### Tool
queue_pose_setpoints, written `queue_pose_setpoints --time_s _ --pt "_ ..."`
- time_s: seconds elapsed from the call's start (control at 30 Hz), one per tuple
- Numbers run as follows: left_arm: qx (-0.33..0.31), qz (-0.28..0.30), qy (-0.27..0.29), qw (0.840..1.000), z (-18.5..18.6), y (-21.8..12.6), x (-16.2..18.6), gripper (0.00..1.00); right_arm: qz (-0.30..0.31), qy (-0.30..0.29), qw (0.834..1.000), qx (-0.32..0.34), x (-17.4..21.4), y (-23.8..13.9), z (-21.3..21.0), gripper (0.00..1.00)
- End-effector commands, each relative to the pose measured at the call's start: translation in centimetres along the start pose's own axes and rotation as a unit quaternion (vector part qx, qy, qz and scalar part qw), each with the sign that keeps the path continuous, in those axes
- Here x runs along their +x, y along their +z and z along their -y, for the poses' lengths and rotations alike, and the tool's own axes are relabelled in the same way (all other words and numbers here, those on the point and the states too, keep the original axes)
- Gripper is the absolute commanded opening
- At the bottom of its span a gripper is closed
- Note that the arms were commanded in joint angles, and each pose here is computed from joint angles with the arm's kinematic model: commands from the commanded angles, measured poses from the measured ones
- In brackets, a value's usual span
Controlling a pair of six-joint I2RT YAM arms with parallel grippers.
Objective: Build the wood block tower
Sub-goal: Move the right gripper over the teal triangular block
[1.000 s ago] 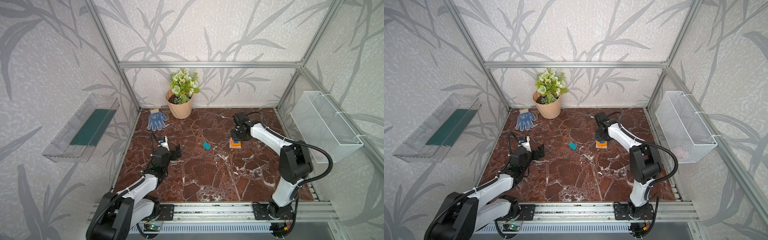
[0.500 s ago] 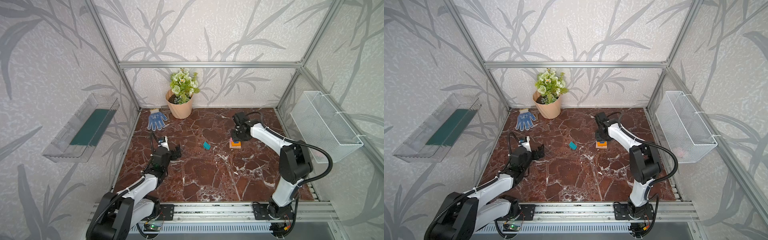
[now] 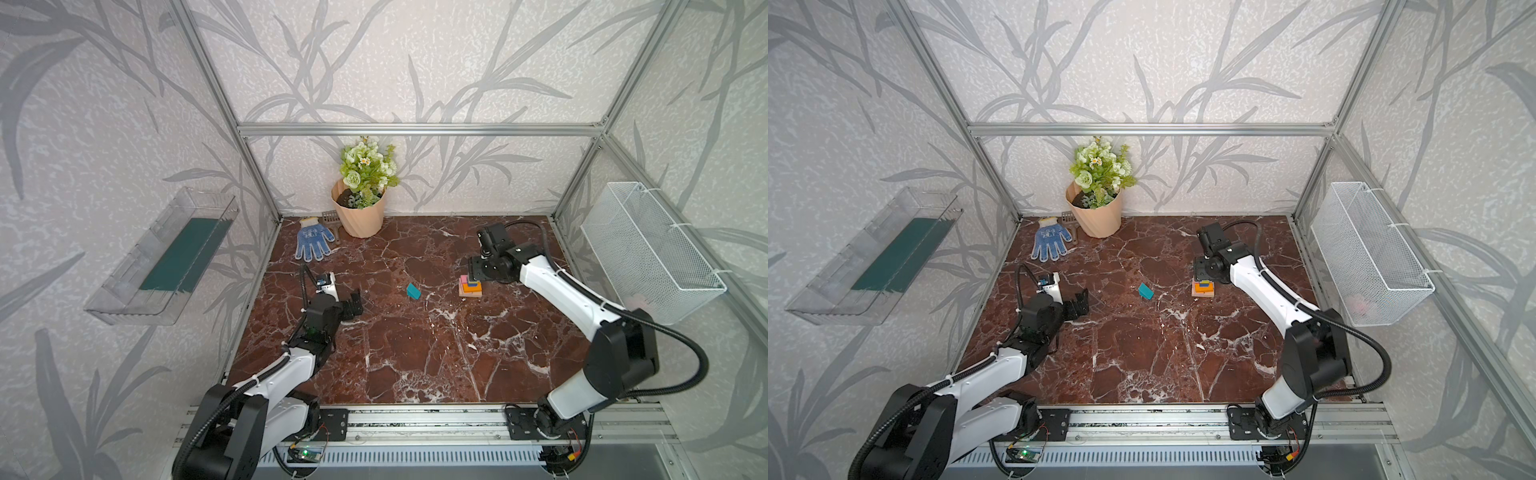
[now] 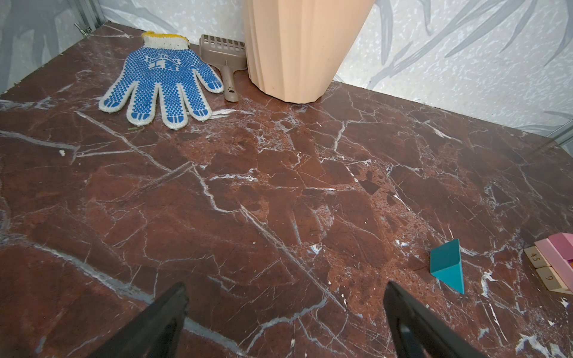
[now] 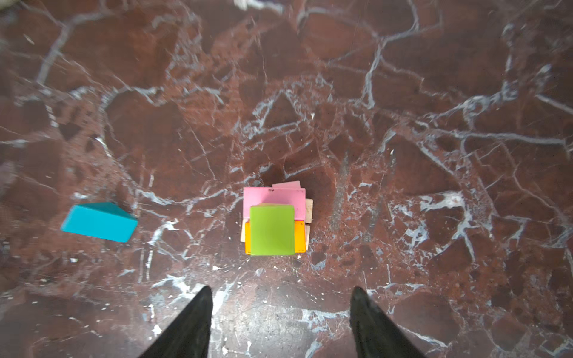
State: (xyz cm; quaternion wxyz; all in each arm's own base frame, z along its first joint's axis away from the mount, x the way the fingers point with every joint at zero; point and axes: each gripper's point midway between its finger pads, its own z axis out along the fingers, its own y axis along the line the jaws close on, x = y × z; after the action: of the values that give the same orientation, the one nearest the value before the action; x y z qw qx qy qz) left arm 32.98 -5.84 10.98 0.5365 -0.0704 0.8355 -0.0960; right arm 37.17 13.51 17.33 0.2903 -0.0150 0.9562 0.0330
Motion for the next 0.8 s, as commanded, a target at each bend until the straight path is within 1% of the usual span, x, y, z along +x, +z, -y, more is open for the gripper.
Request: queue_pose_setpoints --time_s 0.0,0.1,0.17,0.27,0.37,0.43,0.53,0.63,0.77 --pt "0.007 0.013 0.002 1.0 0.5 0.1 -1.4 0.99 0.055 -0.026 0.998 -0.031 -0.7 -2.5 -1.5 0.73" --pt "0.008 0.015 0.002 1.0 0.5 0.1 -1.4 0.99 0.113 -0.077 0.988 -0.078 -1.0 -4.6 -4.7 0.79" --pt "0.007 0.014 0.002 1.0 0.5 0.1 -1.4 1.0 0.145 -0.119 0.972 -0.139 -0.7 -5.9 -7.9 0.82" --pt "0.006 0.014 0.002 1.0 0.5 0.1 -1.3 1.0 0.148 -0.154 0.952 -0.22 0.1 -6.6 -11.6 0.83" --pt "0.007 0.015 0.002 1.0 0.5 0.0 -1.4 0.99 0.118 -0.172 0.943 -0.261 0.8 -5.5 -14.2 0.84" --pt "0.006 0.015 0.002 1.0 0.5 0.0 -1.4 0.99 0.086 -0.187 0.944 -0.257 1.4 -3.7 -15.5 0.84" --pt "0.006 0.015 0.001 1.0 0.5 0.0 -1.4 1.0 0.03 -0.212 0.949 -0.229 2.5 -0.1 -17.0 0.83" --pt "0.005 0.014 0.001 1.0 0.4 0.1 -1.4 0.99 -0.037 -0.237 0.948 -0.208 4.1 3.9 -18.2 0.8" --pt "0.004 0.013 0.001 1.0 0.5 0.1 -1.4 1.0 -0.082 -0.251 0.946 -0.187 5.4 8.2 -19.0 0.77"
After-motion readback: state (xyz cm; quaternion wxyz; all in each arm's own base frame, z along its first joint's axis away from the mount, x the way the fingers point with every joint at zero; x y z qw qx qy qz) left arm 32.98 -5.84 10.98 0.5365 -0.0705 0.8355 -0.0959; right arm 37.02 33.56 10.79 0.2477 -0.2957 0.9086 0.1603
